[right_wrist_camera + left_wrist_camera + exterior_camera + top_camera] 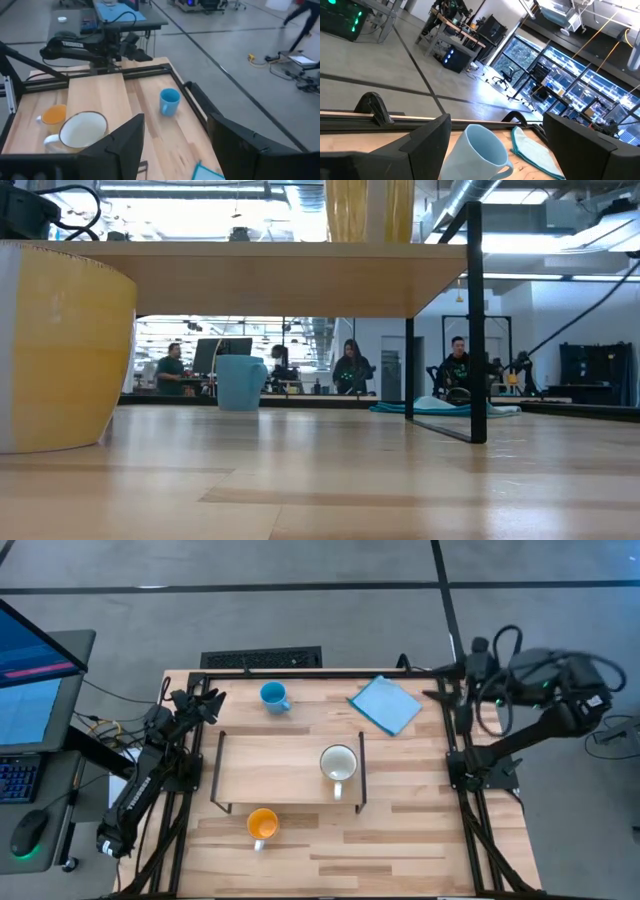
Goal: Stack small to large cups/mugs on shelf
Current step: Put the dark yellow mug on the shelf
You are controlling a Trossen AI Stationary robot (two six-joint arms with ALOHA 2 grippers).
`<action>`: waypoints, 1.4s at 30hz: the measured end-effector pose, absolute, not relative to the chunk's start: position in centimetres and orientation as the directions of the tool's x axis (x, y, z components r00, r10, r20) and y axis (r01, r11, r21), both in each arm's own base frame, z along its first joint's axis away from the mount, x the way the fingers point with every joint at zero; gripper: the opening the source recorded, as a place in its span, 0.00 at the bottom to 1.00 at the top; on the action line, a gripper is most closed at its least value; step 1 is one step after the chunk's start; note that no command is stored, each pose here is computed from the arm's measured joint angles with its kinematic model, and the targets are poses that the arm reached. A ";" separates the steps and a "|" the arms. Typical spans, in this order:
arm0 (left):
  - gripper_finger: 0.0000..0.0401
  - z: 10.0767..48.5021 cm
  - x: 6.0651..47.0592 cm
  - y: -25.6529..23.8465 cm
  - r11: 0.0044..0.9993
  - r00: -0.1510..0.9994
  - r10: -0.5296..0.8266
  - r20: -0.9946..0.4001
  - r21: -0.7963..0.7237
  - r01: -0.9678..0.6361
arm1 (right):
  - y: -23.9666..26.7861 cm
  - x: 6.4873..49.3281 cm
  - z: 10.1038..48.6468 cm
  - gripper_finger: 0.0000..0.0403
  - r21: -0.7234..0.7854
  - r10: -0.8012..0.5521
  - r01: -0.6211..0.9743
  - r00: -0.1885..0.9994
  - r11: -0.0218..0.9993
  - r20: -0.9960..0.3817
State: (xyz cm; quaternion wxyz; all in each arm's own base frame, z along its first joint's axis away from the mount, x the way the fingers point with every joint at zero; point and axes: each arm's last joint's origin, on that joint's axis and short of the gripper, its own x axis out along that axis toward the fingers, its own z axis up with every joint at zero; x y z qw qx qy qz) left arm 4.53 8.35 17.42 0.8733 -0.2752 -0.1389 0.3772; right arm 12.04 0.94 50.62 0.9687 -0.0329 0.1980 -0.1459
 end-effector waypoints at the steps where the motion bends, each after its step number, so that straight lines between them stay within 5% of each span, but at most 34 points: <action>1: 0.77 17.4 4.5 8.4 0.564 0.677 0.735 0.035 -0.585 -0.583 | 1.1 12.2 49.8 0.59 -0.120 -0.293 0.267 0.885 0.956 -0.363; 24: 0.77 17.4 4.5 8.3 0.564 0.677 0.735 0.036 -0.585 -0.582 | 1.8 11.8 31.5 0.59 0.075 -0.253 0.262 0.961 0.962 -0.108; 42: 0.77 18.9 4.6 8.1 0.672 0.707 0.687 0.171 -0.521 -0.526 | 1.6 11.0 31.3 0.59 0.129 -0.250 0.253 0.967 0.959 -0.035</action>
